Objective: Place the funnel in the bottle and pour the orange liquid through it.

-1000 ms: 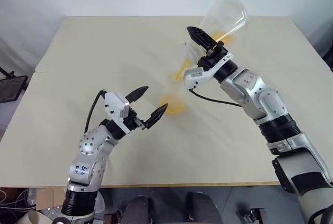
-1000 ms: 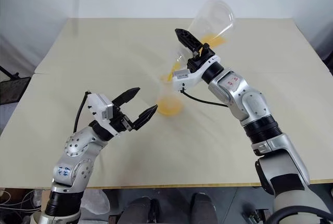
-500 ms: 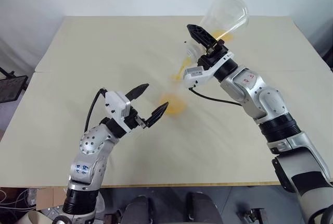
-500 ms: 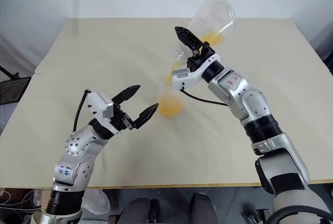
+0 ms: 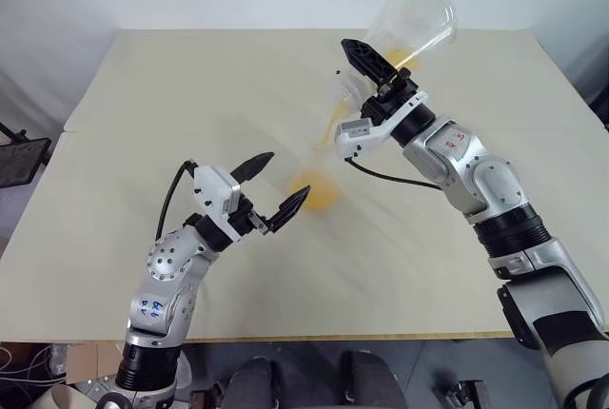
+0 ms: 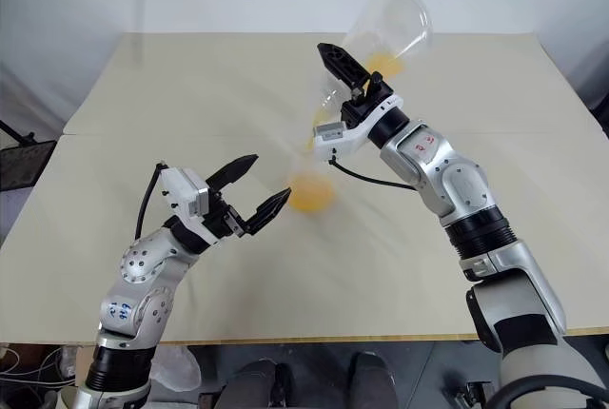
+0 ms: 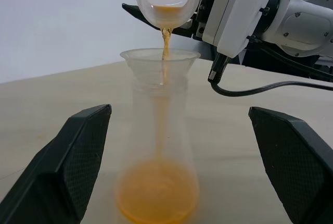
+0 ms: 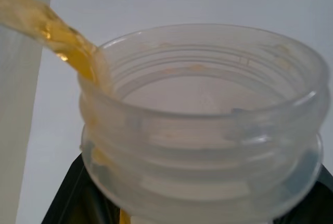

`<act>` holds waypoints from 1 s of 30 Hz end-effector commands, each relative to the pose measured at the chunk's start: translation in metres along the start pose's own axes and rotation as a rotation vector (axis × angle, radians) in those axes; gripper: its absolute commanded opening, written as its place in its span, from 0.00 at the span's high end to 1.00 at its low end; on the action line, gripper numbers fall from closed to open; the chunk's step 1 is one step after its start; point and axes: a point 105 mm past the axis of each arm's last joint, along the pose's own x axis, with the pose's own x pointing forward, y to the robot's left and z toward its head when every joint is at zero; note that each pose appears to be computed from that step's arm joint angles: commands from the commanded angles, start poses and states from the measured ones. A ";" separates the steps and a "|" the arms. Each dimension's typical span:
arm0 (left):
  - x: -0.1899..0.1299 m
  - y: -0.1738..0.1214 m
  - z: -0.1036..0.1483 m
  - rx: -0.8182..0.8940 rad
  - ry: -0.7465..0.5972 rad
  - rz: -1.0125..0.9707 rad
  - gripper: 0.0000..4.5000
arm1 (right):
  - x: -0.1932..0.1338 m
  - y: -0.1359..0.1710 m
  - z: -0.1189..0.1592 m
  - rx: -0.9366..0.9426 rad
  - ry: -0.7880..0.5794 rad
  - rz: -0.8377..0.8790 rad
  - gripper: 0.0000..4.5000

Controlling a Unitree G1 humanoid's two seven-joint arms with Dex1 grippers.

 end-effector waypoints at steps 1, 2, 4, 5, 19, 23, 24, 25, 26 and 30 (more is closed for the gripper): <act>0.003 -0.003 0.012 0.018 -0.048 -0.006 0.00 | 0.005 -0.021 -0.004 -0.033 -0.011 -0.073 0.39; 0.003 -0.002 0.012 0.017 -0.048 -0.006 0.00 | 0.005 -0.021 -0.004 -0.036 -0.013 -0.075 0.39; 0.003 -0.002 0.012 0.019 -0.048 -0.006 0.00 | 0.004 -0.022 -0.004 -0.042 -0.016 -0.080 0.39; 0.003 -0.002 0.012 0.020 -0.048 -0.007 0.00 | 0.004 -0.022 -0.004 -0.044 -0.018 -0.082 0.39; 0.005 -0.003 0.011 0.013 -0.054 -0.005 0.00 | 0.004 -0.024 -0.003 -0.068 -0.038 -0.097 0.39; 0.006 -0.005 0.011 0.010 -0.055 -0.009 0.00 | 0.004 -0.023 -0.002 -0.078 -0.050 -0.096 0.39; 0.006 -0.005 0.011 0.010 -0.055 -0.009 0.00 | 0.003 -0.023 -0.002 -0.081 -0.053 -0.095 0.39; 0.006 -0.005 0.011 0.010 -0.056 -0.008 0.00 | 0.003 -0.022 -0.001 -0.084 -0.057 -0.094 0.39; 0.006 -0.005 0.011 0.010 -0.056 -0.008 0.00 | 0.003 -0.021 -0.001 -0.086 -0.059 -0.093 0.39; 0.007 -0.005 0.011 0.011 -0.058 -0.007 0.00 | 0.002 -0.019 0.000 -0.093 -0.066 -0.091 0.39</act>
